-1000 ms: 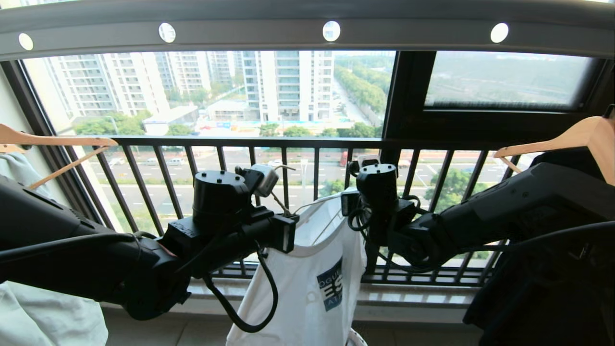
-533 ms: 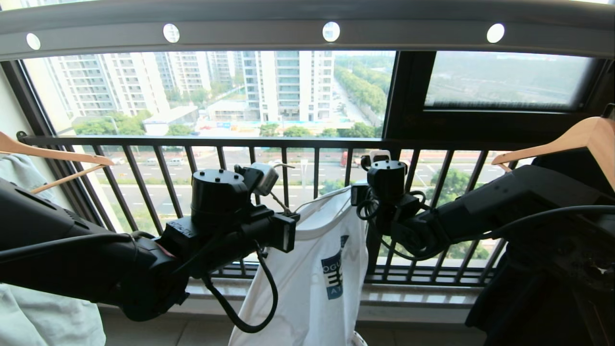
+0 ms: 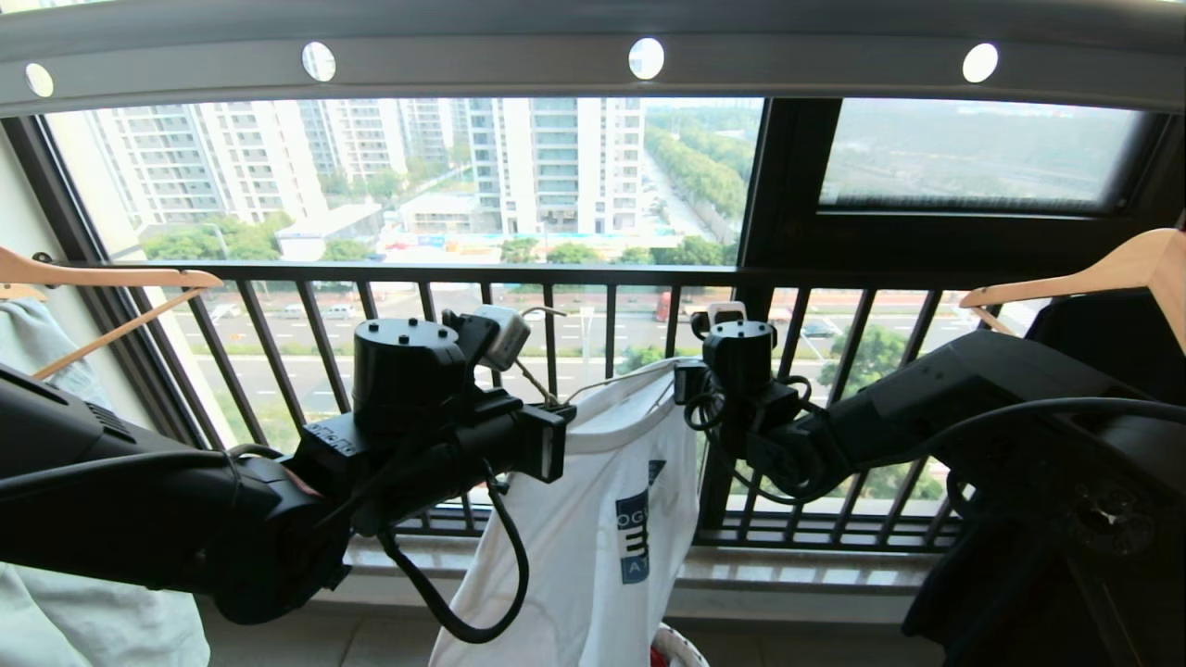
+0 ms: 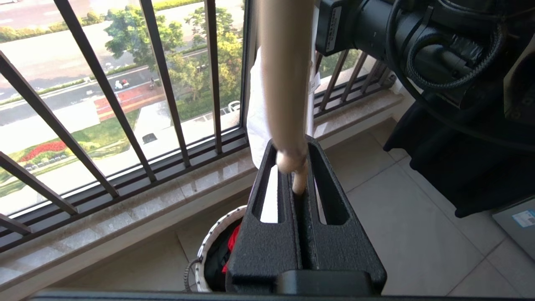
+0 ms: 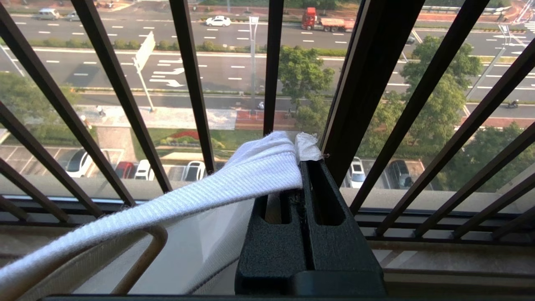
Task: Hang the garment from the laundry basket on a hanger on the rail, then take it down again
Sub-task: Take the clothes off the clothes rack
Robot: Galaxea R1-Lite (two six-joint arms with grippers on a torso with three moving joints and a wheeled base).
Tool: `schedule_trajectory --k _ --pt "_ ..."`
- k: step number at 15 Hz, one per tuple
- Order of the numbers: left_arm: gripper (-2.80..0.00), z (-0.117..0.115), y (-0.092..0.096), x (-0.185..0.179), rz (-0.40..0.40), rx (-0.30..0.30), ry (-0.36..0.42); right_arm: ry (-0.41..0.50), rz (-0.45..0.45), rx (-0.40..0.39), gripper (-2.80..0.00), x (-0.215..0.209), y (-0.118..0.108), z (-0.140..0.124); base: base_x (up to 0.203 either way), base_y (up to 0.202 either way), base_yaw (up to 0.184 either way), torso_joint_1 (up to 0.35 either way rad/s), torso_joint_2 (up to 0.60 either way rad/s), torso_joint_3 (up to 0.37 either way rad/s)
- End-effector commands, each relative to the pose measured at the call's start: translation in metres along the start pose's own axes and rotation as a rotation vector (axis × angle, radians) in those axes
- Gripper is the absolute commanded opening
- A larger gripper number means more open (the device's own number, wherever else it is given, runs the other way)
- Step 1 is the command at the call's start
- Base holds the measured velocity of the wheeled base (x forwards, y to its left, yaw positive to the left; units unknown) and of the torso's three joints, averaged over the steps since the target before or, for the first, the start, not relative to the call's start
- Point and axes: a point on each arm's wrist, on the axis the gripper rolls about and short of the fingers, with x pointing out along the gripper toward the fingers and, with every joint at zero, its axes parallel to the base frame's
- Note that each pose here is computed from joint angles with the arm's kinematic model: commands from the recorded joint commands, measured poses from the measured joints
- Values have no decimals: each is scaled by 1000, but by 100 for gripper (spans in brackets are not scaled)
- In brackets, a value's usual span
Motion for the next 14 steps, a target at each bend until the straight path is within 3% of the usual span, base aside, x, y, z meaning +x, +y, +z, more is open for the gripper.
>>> schedule_trajectory --k 1,8,14 --pt "-280 -3 0 -2 -1 7 9 -26 -34 23 -280 9 -12 8 0 0 0 0 0 0" --pt "-280 -1 1 -3 6 16 -1 -3 -47 10 -280 16 -15 -3 0 0 0 0 0 0" --pt "-280 5 1 -1 12 10 -23 81 91 -66 -280 -26 31 -32 0 0 0 0 0 0"
